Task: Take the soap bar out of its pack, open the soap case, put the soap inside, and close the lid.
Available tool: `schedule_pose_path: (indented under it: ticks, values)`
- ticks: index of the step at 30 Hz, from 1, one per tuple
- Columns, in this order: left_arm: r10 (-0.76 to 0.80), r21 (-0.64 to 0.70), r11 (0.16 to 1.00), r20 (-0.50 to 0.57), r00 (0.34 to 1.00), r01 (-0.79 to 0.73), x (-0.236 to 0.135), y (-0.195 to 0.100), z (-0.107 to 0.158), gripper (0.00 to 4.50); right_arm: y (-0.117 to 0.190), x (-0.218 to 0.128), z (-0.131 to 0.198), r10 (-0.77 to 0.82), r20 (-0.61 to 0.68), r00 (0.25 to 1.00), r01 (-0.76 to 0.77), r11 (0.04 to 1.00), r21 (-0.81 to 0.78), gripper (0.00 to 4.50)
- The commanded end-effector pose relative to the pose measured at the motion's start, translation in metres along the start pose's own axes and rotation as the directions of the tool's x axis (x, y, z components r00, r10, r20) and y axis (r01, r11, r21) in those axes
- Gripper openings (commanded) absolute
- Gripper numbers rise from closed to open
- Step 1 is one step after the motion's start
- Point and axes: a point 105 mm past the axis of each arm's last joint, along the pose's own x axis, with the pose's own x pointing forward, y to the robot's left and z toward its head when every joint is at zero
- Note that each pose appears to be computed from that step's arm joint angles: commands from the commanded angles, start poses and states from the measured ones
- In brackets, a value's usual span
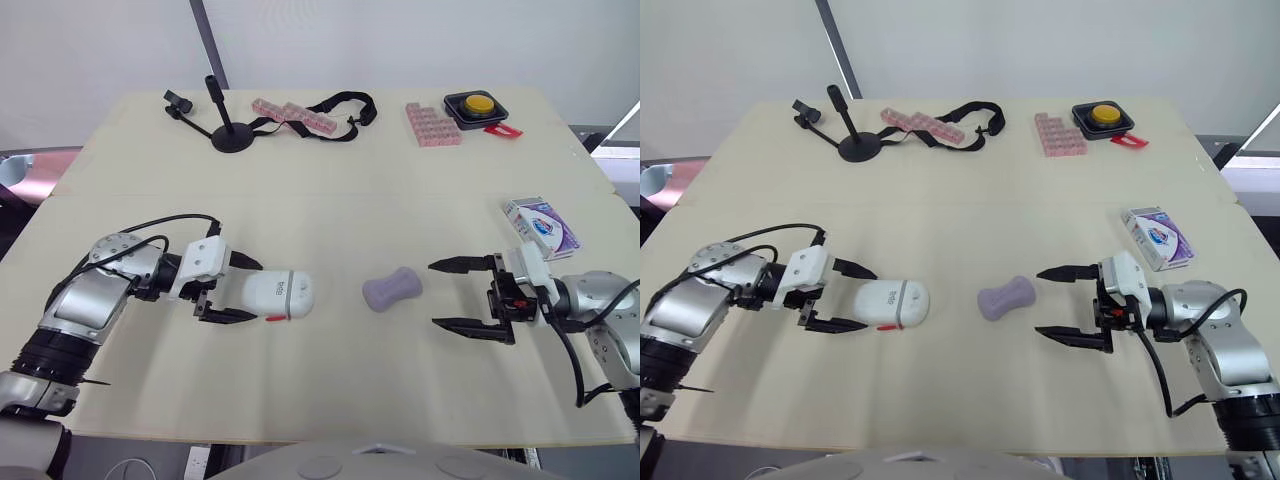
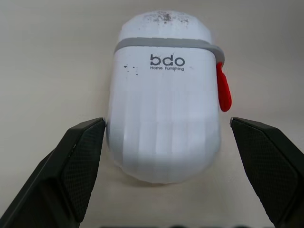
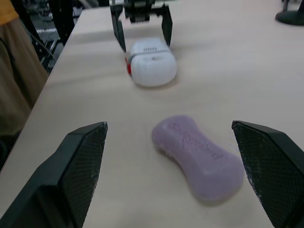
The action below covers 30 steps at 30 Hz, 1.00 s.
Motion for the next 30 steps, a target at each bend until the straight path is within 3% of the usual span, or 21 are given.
schedule_pose_path:
  ticks: [1, 6, 16, 30]
  values:
    - [-0.005, 0.042, 0.999, -0.008, 1.000, 0.006, -0.003, 0.004, 0.002, 4.50, 0.005, -0.004, 0.003, 0.015, -0.003, 1.000, -0.015, 0.998, -0.053, 4.48]
    - [-0.038, 0.067, 0.997, -0.010, 0.999, 0.038, 0.001, 0.000, 0.001, 4.50, 0.009, -0.006, -0.006, 0.020, -0.026, 0.999, -0.021, 0.998, -0.053, 4.48]
    - [-0.015, 0.056, 0.998, -0.026, 1.000, 0.016, 0.012, 0.001, -0.004, 4.50, 0.010, -0.008, -0.001, 0.002, 0.117, 0.993, 0.000, 1.000, -0.020, 4.48]
    - [0.019, 0.062, 0.998, -0.037, 0.999, -0.017, 0.020, 0.005, -0.001, 4.50, 0.007, -0.005, -0.012, 0.009, 0.080, 0.997, -0.007, 1.000, -0.026, 4.48]
